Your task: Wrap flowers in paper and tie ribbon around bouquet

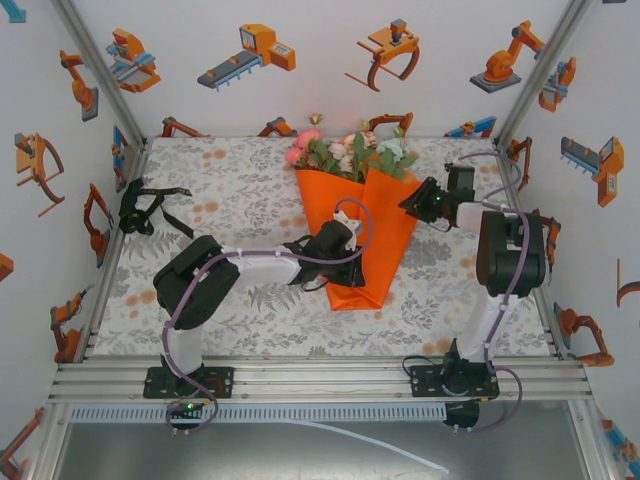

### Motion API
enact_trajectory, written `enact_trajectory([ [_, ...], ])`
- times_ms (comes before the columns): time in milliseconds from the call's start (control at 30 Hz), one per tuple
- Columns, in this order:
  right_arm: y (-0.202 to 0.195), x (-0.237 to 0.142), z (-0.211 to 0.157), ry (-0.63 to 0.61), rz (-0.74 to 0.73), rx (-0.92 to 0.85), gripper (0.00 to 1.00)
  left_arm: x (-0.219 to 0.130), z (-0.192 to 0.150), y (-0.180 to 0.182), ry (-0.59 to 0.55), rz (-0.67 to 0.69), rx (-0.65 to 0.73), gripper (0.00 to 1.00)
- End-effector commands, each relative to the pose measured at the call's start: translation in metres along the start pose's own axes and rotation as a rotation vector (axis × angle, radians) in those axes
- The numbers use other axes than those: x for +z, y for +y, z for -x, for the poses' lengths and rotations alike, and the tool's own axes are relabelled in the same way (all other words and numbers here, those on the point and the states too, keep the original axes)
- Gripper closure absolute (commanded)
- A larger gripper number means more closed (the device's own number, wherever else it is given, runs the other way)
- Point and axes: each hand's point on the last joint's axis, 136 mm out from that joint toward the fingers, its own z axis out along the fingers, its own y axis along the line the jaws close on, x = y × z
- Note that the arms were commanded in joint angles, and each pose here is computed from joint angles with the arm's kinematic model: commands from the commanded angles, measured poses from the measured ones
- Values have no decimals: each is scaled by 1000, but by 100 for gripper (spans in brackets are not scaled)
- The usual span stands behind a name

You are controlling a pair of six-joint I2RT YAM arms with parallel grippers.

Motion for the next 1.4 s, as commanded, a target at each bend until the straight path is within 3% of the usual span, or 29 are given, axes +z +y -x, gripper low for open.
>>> enact_trajectory([
  [0, -11, 4, 19, -9, -16, -20, 61, -5, -9, 8, 15, 33, -22, 67],
  [267, -18, 26, 48, -4, 7, -7, 60, -6, -15, 12, 6, 47, -38, 67],
  [467, 17, -27, 61, -70, -4, -88, 53, -14, -4, 3, -25, 25, -29, 67],
  [600, 13, -65, 34, -136, -52, -79, 33, -28, 15, -9, -79, 5, -2, 52],
  [767, 13, -75, -41, -58, -11, -48, 32, -52, 49, -21, -184, 3, 10, 38],
  [967, 16, -77, -92, 27, 49, -48, 34, -70, 83, -2, -284, 129, -2, 36],
  [1067, 20, -82, -97, 30, 62, -55, 34, -61, 86, 23, -260, 244, -9, 35],
  [1200, 28, -81, -102, 37, 84, -66, 34, -33, 81, 17, -175, 156, -6, 37],
  [1367, 28, -81, -104, 35, 83, -61, 34, -21, 80, -9, -147, 0, -19, 47],
])
